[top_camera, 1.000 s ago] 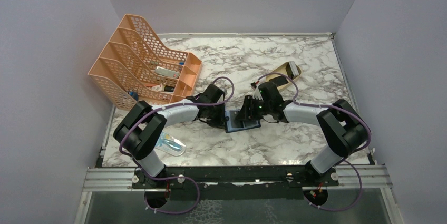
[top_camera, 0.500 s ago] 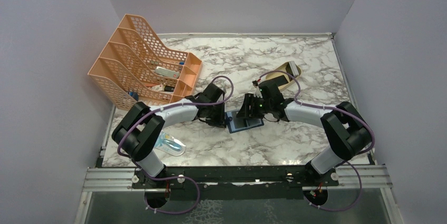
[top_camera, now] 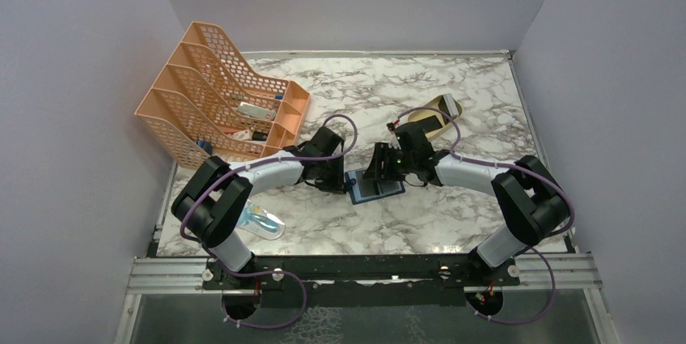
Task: Put the credit cards into the card holder
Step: Insert the credit card into the card holder.
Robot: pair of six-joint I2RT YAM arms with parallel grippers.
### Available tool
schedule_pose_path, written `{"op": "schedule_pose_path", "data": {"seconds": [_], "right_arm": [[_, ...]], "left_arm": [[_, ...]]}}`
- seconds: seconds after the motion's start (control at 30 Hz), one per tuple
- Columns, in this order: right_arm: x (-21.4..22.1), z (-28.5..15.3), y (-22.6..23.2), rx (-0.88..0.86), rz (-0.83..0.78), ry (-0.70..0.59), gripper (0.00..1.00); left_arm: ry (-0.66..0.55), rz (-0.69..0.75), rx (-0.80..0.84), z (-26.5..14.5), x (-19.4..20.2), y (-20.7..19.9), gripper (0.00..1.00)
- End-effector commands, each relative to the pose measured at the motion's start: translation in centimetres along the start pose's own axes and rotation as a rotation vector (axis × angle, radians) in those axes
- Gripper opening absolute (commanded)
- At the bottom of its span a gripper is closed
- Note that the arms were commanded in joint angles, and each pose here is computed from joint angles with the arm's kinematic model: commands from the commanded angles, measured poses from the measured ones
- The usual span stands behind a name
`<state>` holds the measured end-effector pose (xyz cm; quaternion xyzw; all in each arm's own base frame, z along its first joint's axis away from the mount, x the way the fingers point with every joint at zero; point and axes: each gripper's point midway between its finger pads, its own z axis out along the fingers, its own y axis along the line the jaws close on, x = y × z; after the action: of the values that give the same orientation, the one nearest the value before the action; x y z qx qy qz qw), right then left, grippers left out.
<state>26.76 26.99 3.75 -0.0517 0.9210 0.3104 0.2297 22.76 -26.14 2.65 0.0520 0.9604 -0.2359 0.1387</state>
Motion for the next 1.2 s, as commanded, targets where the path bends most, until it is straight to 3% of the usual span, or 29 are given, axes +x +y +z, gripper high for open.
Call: {"op": "schedule_pose_path", "data": {"seconds": [0.0, 0.53, 0.7, 0.83, 1.17], "right_arm": [[0.0, 1.3, -0.8, 0.040, -0.034, 0.009, 0.52], [1.2, 0.5, 2.9, -0.161, 0.010, 0.030, 0.38], [1.1, 0.5, 3.3, -0.183, 0.012, 0.026, 0.39], [-0.1, -0.1, 2.8, -0.116, -0.030, -0.001, 0.47], [-6.0, -2.8, 1.2, 0.111, -0.262, -0.153, 0.49]], "left_arm": [[-0.045, 0.000, 0.002, 0.2, -1.7, -0.4, 0.18], [-0.044, 0.000, 0.029, 1.0, -2.0, -0.8, 0.17], [-0.048, 0.005, 0.031, 0.7, -2.1, -0.9, 0.17], [-0.073, 0.009, 0.034, -0.2, -2.6, -1.2, 0.17], [-0.186, 0.037, 0.011, -4.3, -4.9, -2.0, 0.40]]}}
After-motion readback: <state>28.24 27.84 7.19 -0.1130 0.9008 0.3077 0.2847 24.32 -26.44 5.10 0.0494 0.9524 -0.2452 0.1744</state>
